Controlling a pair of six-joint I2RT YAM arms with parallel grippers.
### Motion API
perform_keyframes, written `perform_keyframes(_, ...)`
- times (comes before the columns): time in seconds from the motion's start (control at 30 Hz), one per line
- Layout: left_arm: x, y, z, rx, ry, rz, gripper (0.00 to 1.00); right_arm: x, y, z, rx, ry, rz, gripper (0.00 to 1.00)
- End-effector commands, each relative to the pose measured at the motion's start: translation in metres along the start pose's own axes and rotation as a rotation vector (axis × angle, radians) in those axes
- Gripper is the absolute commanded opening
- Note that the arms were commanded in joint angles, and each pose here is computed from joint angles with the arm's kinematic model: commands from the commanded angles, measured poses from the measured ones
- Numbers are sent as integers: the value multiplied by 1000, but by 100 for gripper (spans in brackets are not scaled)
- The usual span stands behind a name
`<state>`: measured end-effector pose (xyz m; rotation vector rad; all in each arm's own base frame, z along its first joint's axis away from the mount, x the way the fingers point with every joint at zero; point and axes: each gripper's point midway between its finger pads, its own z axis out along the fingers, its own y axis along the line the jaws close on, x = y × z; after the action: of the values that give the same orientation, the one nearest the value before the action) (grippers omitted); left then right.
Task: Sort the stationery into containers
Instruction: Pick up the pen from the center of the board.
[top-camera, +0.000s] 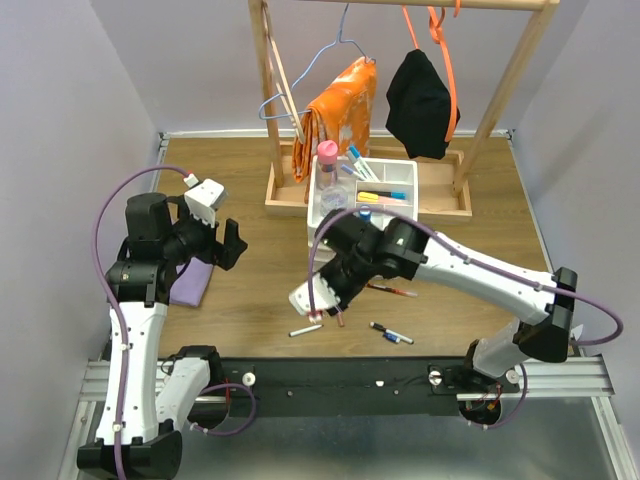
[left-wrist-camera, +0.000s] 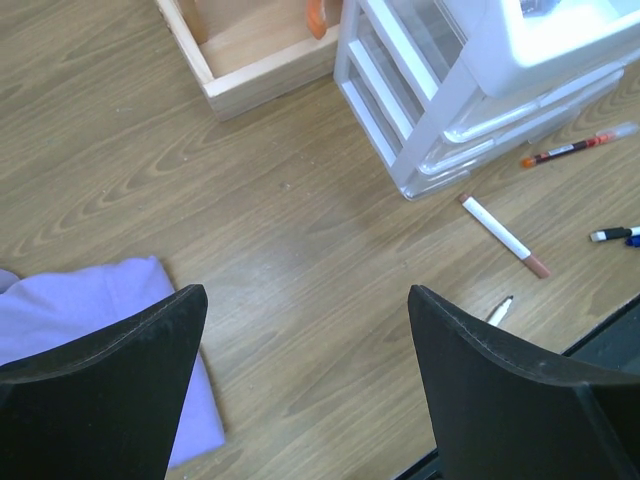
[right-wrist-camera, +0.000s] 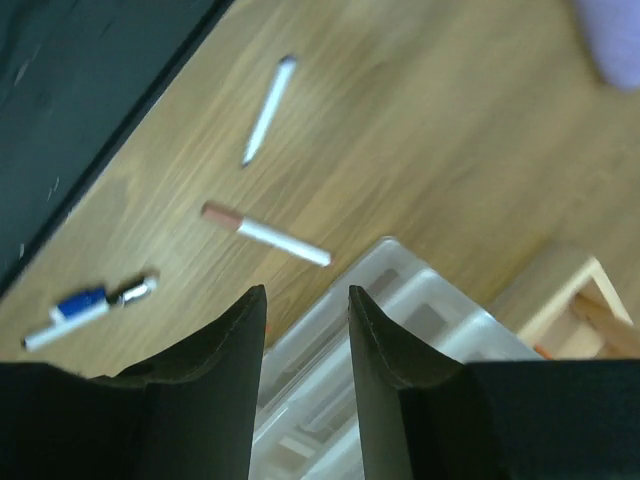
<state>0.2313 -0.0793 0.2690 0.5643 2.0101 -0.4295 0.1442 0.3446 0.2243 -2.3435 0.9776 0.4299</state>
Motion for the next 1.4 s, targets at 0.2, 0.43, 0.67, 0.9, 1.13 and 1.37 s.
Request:
perform_keyframes(0.2, 2, 2, -17, -96, -58, -13, 91, 52, 72, 59, -370, 59, -659, 46)
perform_keyframes(0.43, 12, -1, -27, -112, -26, -32, 91, 57, 85, 100, -425, -29, -734, 43)
perform_keyframes(0.67, 15, 0, -31, -136, -22, -39, 91, 62, 85, 129, -449, -62, -778, 43)
perform_keyframes(0.9, 20, 2, -32, -146, -21, -66, 91, 75, 85, 140, -519, -40, -768, 40)
perform_keyframes(1.13, 22, 7, -29, -158, -30, -101, 91, 98, 90, 140, -574, 2, -761, 38)
perform_keyframes(1.37, 23, 8, -28, -153, -30, -107, 91, 105, 83, 128, -581, 5, -729, 38)
